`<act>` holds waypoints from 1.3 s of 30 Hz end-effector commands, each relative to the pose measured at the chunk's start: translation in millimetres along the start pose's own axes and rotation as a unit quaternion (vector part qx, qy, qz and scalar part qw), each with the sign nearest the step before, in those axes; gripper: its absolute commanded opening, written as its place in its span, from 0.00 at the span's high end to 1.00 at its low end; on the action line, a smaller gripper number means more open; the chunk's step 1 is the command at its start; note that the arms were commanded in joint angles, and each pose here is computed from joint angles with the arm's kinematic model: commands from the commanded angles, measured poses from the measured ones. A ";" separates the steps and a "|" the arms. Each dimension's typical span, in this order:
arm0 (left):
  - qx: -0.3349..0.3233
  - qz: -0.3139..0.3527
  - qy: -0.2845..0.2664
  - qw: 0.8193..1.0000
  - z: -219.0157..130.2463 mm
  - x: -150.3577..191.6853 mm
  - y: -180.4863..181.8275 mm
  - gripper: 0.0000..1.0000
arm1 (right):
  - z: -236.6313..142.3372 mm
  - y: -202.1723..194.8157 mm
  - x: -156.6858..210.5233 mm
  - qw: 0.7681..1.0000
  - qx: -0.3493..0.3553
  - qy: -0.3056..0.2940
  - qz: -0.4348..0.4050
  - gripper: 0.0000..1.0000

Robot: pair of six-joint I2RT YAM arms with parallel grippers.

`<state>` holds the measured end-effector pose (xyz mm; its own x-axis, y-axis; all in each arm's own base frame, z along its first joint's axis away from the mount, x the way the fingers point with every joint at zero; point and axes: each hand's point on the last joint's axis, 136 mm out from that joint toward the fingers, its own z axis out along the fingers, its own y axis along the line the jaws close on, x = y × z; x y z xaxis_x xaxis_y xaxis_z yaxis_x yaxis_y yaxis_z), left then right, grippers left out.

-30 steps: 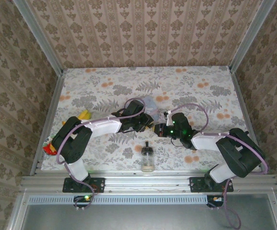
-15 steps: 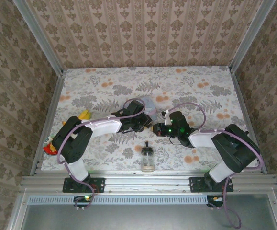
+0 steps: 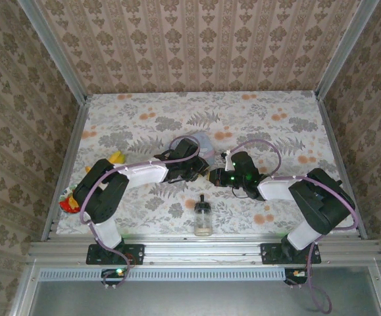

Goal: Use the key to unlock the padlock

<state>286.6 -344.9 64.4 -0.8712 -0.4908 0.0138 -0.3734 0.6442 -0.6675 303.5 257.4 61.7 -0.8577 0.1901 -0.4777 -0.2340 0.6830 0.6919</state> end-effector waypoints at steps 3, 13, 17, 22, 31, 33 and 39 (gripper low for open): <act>0.073 0.037 0.104 0.991 -8.1 59.5 -48.5 0.86 | 12.1 30.8 -34.4 0.998 -0.053 -0.045 -0.006 1.00; 0.064 0.026 0.082 0.994 -10.1 46.9 -37.2 0.85 | 5.9 18.2 -28.5 0.999 -0.016 -0.039 -0.008 0.93; 0.062 0.022 0.070 0.995 -13.5 39.3 -34.3 0.85 | 0.3 10.9 -24.2 0.999 0.009 -0.032 -0.020 0.82; 0.062 0.020 0.058 0.996 -15.8 30.5 -33.7 0.85 | -7.4 3.4 -16.1 0.998 0.035 -0.020 -0.039 0.70; 0.063 0.021 0.059 0.996 -17.4 27.1 -34.9 0.85 | -35.0 -2.0 -15.9 0.992 0.083 -0.025 -0.089 0.65; 0.064 0.022 0.059 0.996 -17.7 26.6 -35.4 0.85 | -42.7 3.4 -20.2 0.991 0.080 -0.036 -0.099 0.64; 0.063 0.022 0.058 0.996 -17.6 25.3 -35.2 0.85 | -49.9 6.2 -23.1 0.990 0.086 -0.040 -0.109 0.64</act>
<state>276.1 -358.5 75.4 -0.9011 -0.4298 0.0571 -0.3410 0.6213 -0.7055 299.8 226.8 104.9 -0.7581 0.1081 -0.6431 -0.3220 0.7955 0.5133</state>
